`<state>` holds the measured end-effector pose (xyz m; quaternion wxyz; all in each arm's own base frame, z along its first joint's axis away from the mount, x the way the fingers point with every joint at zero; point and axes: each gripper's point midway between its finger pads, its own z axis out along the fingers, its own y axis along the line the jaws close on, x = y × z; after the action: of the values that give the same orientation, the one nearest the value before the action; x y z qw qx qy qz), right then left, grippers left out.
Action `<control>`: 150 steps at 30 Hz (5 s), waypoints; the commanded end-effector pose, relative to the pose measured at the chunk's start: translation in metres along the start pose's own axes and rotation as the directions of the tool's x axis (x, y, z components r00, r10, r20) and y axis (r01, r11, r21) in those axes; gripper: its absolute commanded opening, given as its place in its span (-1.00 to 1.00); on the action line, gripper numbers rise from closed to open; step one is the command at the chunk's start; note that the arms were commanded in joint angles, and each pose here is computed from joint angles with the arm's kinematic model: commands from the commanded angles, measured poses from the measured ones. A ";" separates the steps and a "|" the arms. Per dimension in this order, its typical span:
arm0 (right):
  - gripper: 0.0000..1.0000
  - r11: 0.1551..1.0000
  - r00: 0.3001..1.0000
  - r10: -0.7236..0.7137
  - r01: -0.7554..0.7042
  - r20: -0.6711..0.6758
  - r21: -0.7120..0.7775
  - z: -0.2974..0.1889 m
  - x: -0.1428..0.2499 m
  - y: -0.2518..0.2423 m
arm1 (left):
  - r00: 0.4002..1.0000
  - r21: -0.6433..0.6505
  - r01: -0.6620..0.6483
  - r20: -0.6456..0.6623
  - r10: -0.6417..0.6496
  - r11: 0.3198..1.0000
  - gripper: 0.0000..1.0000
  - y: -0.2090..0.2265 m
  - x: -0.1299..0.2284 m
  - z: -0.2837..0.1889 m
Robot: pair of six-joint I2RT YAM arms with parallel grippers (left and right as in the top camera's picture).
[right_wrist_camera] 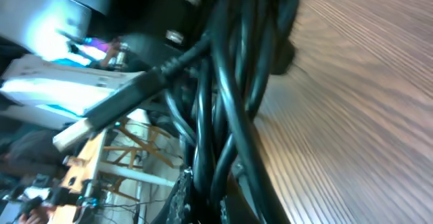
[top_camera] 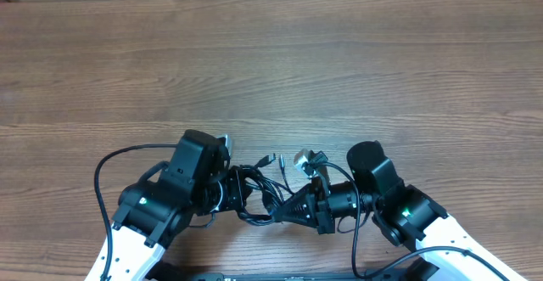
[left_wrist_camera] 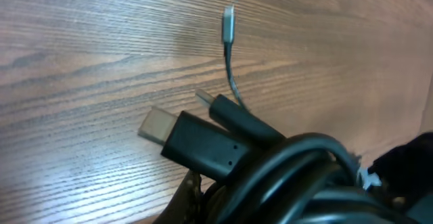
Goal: Untangle cables
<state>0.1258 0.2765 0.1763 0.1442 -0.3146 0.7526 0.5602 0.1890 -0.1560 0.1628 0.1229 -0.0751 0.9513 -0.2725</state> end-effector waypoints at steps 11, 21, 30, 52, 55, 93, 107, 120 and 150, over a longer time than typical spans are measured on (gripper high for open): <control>-0.83 0.866 0.943 0.297 -0.332 0.150 0.374 -0.009 0.017 -0.074 | 0.934 0.325 -0.357 0.136 0.330 0.876 -0.91 -0.074 -0.018 -0.028; -0.39 0.873 0.919 0.385 -0.394 0.090 0.287 -0.002 0.027 -0.056 | 0.984 -0.002 -0.061 0.168 0.060 0.998 -0.90 -0.007 -0.037 -0.017; -0.08 0.885 0.892 0.446 -0.452 0.075 0.111 -0.003 0.012 -0.014 | 0.973 -0.055 0.131 0.200 -0.117 0.990 -0.91 0.010 -0.039 -0.018; 0.17 0.567 0.481 0.777 -0.815 0.406 -0.120 -0.012 -0.062 -0.036 | 0.928 0.085 0.346 0.115 -0.354 0.934 -0.91 -0.013 -0.032 -0.016; 0.12 0.581 0.490 0.770 -0.803 0.408 -0.132 -0.013 -0.066 -0.034 | 0.920 0.088 0.367 0.113 -0.375 0.926 -0.91 -0.013 -0.032 -0.016; -0.92 0.850 0.870 0.438 -0.483 0.227 0.211 -0.004 -0.008 -0.048 | 0.956 -0.042 0.233 0.193 -0.221 0.972 0.14 0.015 -0.037 -0.020; -0.92 0.861 0.881 0.404 -0.457 0.245 0.223 -0.005 -0.012 -0.051 | 0.989 -0.032 -0.072 0.130 0.076 0.997 0.01 0.004 -0.029 -0.018; -0.92 0.636 0.583 0.616 -0.765 0.529 0.103 -0.022 -0.044 -0.075 | 0.984 0.031 0.113 0.134 -0.116 0.993 0.18 -0.004 -0.031 -0.019; -0.93 -0.119 -0.177 0.907 -0.978 0.382 -0.170 -0.011 -0.006 -0.069 | 0.973 -0.039 0.223 0.076 -0.219 0.974 0.06 0.008 -0.033 0.005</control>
<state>0.1884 0.2496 0.1247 -0.0597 0.4086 0.7839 0.4637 0.2150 -0.1433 0.1514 0.1145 -0.1869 0.9429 -0.2507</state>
